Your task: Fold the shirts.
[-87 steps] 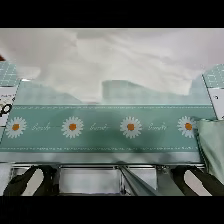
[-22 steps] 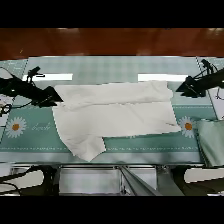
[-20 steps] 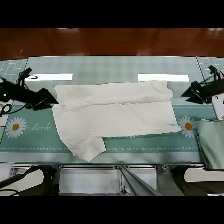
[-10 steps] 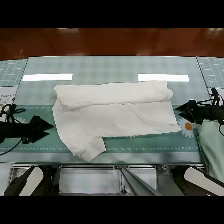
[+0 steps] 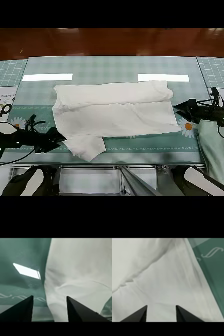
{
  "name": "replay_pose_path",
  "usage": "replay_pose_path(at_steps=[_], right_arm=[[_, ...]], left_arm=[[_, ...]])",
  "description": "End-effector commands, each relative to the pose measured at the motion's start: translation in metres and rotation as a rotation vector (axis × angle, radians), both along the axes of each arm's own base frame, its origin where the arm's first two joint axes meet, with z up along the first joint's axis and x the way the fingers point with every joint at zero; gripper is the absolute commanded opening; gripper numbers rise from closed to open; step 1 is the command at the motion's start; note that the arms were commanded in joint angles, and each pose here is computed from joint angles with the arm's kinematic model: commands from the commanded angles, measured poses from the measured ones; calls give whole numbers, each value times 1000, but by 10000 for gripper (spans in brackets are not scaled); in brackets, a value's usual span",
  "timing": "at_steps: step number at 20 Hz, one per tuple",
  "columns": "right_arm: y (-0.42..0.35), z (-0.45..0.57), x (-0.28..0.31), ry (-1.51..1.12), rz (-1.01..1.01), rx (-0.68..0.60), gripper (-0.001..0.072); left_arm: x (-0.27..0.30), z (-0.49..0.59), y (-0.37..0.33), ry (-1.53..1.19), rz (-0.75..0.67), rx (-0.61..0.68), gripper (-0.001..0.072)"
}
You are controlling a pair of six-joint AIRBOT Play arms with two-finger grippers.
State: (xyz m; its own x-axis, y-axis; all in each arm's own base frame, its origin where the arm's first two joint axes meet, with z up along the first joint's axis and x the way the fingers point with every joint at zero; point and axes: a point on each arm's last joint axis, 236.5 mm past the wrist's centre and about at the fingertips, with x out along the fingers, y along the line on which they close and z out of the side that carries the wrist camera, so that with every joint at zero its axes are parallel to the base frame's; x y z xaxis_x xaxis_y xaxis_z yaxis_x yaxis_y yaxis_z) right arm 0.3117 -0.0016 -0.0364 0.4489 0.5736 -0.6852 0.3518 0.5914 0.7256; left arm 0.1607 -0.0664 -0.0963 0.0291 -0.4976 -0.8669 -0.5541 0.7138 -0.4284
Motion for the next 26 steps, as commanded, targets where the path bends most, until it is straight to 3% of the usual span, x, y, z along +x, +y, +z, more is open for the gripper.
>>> replay_pose_path(at_steps=[1, 6, 7, 8, 9, 16, 21, 26], right_arm=[[2, 2, 0, -7, 5, 8, 415], [1, 5, 5, -21, -15, 16, 414], [-3, 5, 5, -21, -25, 14, 414], [-10, 4, 3, -14, -43, 8, 414], [-22, 1, -1, 7, -75, 5, 414], [-74, -59, -113, 489, -106, -165, 413], [-33, -69, -108, 498, 67, -82, 418], [-10, -74, -65, 390, 48, -33, 417]], left_arm=[[0, -11, -11, 18, -33, 31, 504], [14, -18, -64, -33, -86, -47, 502], [17, -18, -75, -54, -104, -59, 470], [18, -18, -80, -70, -130, -62, 143], [18, -17, -81, -89, -156, -61, 12], [20, -11, -80, -108, -184, -74, 14], [21, -12, -80, -114, -182, -71, 14], [22, -11, -80, -114, -180, -73, 14]])
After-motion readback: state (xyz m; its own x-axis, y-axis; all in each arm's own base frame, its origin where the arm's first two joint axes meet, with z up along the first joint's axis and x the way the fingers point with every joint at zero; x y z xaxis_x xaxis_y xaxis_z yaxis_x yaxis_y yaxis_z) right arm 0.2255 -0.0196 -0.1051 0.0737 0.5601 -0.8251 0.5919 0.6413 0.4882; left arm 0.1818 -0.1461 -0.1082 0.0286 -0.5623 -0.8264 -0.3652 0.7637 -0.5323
